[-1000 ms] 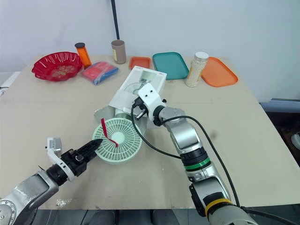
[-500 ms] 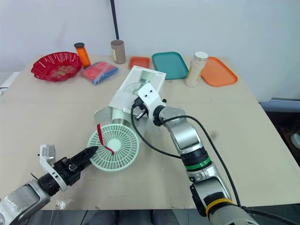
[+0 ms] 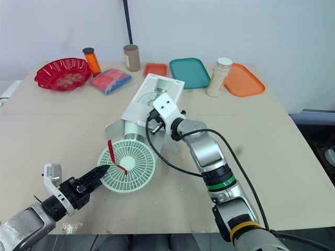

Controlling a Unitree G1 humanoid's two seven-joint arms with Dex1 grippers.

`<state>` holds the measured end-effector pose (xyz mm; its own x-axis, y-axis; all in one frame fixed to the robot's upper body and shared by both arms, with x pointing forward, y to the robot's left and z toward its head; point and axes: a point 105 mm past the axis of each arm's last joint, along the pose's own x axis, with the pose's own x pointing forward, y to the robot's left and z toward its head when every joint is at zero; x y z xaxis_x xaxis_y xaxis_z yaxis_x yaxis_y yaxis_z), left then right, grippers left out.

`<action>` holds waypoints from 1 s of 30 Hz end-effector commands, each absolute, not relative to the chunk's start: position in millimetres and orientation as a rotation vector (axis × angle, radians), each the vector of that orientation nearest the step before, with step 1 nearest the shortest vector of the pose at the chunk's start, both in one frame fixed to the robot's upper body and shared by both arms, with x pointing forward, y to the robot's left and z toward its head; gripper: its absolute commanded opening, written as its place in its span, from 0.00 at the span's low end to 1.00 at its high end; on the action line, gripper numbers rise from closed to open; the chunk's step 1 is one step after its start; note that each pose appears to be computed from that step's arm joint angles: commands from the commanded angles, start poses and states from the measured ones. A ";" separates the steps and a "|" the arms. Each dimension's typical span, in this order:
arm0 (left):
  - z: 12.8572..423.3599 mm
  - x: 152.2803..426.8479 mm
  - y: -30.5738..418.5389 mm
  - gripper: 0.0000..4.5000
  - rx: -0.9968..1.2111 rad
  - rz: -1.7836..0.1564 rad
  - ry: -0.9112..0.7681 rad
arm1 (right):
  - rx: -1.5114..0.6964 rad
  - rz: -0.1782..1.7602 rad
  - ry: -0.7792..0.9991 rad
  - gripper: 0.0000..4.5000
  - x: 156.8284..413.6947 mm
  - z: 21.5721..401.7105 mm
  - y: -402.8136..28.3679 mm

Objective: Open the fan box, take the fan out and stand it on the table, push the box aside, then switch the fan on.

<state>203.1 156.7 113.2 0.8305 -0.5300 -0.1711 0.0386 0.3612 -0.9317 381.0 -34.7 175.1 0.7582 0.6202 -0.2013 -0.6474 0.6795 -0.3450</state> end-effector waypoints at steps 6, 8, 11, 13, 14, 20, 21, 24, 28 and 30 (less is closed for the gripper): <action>99.2 200.5 162.1 0.41 -1.104 -0.341 0.530 | -0.437 0.717 0.130 0.00 380.0 158.6 -36.1; 99.2 202.1 163.7 0.59 -1.083 -0.336 0.515 | -0.439 0.719 0.128 0.00 380.0 158.9 -35.8; 99.8 204.7 162.9 0.84 -1.077 -0.346 0.508 | -0.438 0.727 0.129 0.00 378.8 158.1 -34.8; 101.6 206.8 162.3 0.99 -1.080 -0.353 0.499 | -0.442 0.732 0.128 0.00 377.9 157.6 -34.2; 102.0 207.3 162.2 0.99 -1.082 -0.354 0.497 | -0.443 0.733 0.128 0.00 377.8 157.5 -34.1; 110.7 208.0 159.9 0.99 -1.109 -0.385 0.461 | -0.439 0.733 0.127 0.00 377.0 157.1 -34.0; 112.6 207.8 160.7 0.99 -1.114 -0.387 0.456 | -0.439 0.733 0.127 0.00 377.0 157.1 -34.0; 118.5 206.7 162.8 0.99 -1.147 -0.383 0.438 | -0.447 0.733 0.123 0.00 377.1 156.9 -34.1; 124.2 201.0 166.2 0.99 -1.139 -0.383 0.429 | -0.446 0.735 0.122 0.00 377.0 156.7 -33.9; 125.9 200.5 171.2 0.99 -1.130 -0.374 0.416 | -0.446 0.735 0.122 0.00 377.2 156.5 -33.3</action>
